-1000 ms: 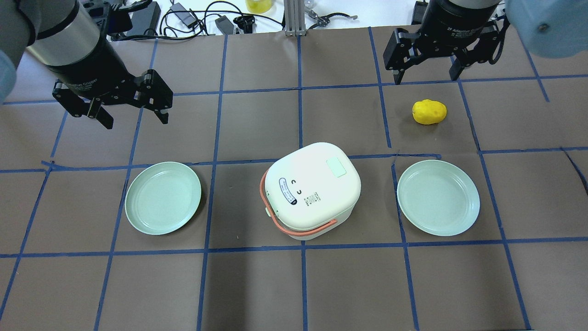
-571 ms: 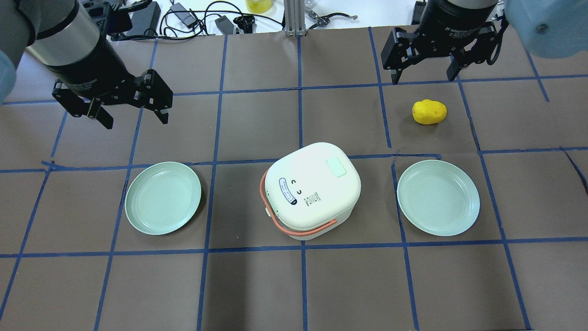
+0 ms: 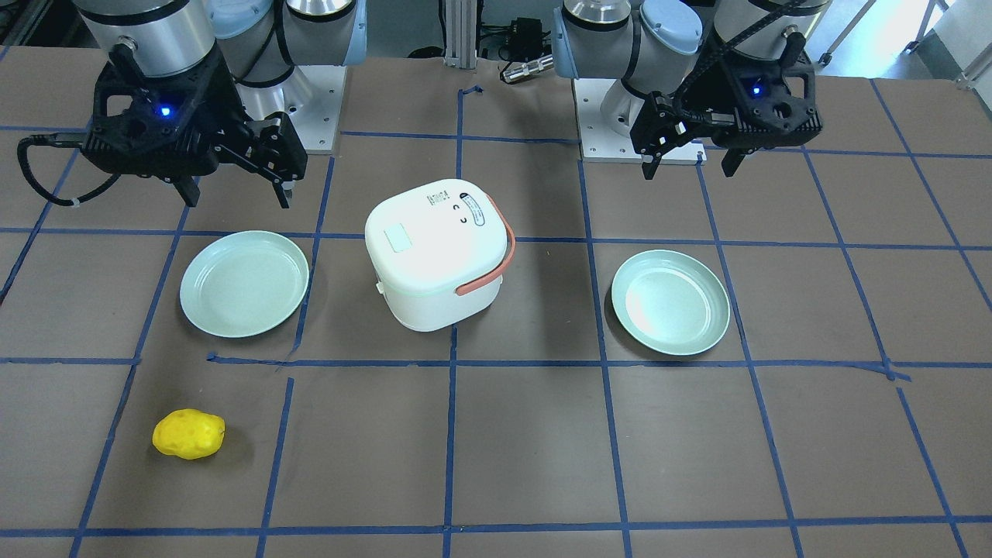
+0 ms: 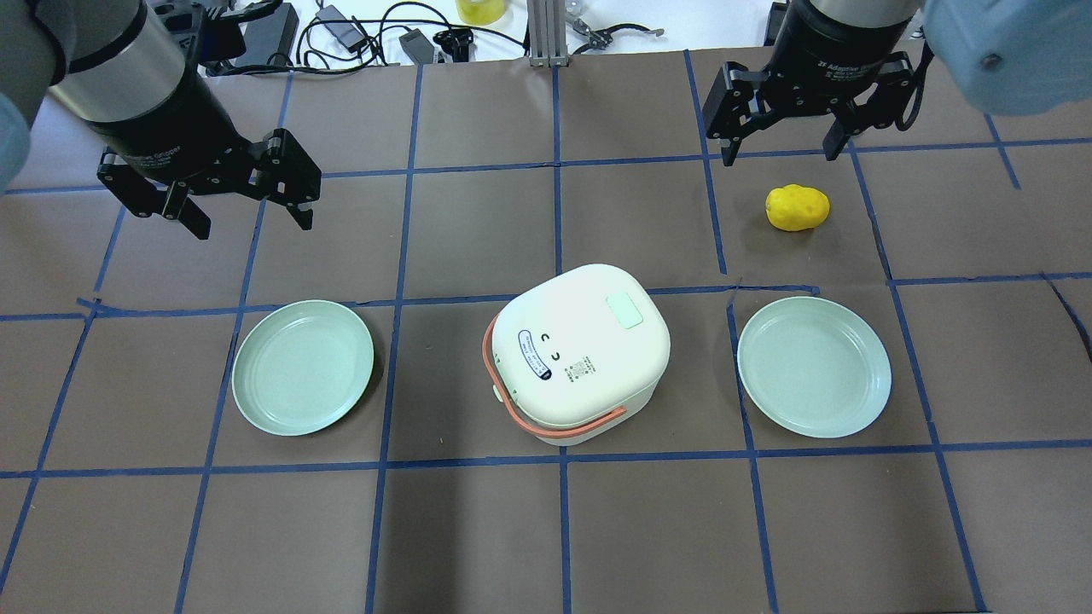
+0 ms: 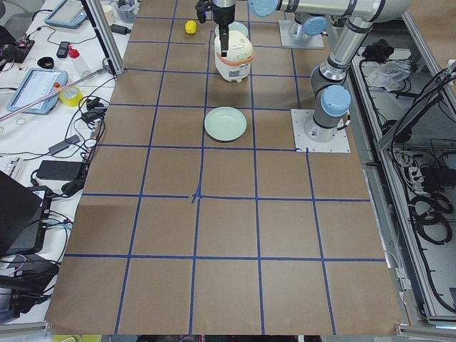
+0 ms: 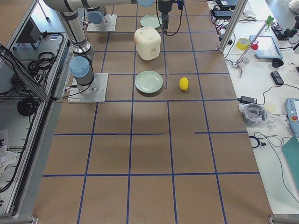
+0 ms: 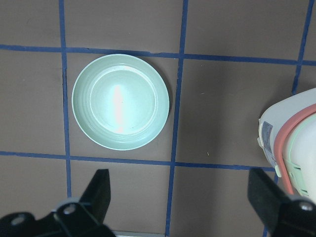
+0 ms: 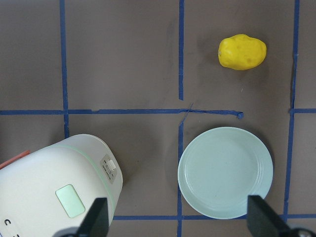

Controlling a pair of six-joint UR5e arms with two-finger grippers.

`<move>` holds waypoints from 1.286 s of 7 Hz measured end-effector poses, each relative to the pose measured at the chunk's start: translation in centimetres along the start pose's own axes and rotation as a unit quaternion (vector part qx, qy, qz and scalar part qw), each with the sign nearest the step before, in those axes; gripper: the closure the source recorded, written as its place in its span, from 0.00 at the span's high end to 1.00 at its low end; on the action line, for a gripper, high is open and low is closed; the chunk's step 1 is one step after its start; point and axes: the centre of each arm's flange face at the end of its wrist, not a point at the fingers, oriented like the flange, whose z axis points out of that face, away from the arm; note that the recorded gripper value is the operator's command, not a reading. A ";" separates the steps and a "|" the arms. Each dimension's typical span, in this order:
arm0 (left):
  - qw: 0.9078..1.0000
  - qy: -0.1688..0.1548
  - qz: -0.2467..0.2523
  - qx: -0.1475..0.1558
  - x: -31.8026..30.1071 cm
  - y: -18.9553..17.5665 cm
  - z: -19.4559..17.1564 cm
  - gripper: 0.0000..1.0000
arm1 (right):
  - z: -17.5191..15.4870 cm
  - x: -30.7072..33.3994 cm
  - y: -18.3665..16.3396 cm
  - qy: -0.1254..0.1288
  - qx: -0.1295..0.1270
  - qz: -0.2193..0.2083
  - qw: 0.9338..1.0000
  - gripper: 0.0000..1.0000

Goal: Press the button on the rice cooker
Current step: 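Move the right gripper over the white rice cooker's lid button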

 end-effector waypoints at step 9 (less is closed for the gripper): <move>1.000 0.000 0.000 0.000 0.0 0.0 0.0 1.00 | 9.3 -7.9 1.3 -0.061 -0.075 -0.025 0.995 0.00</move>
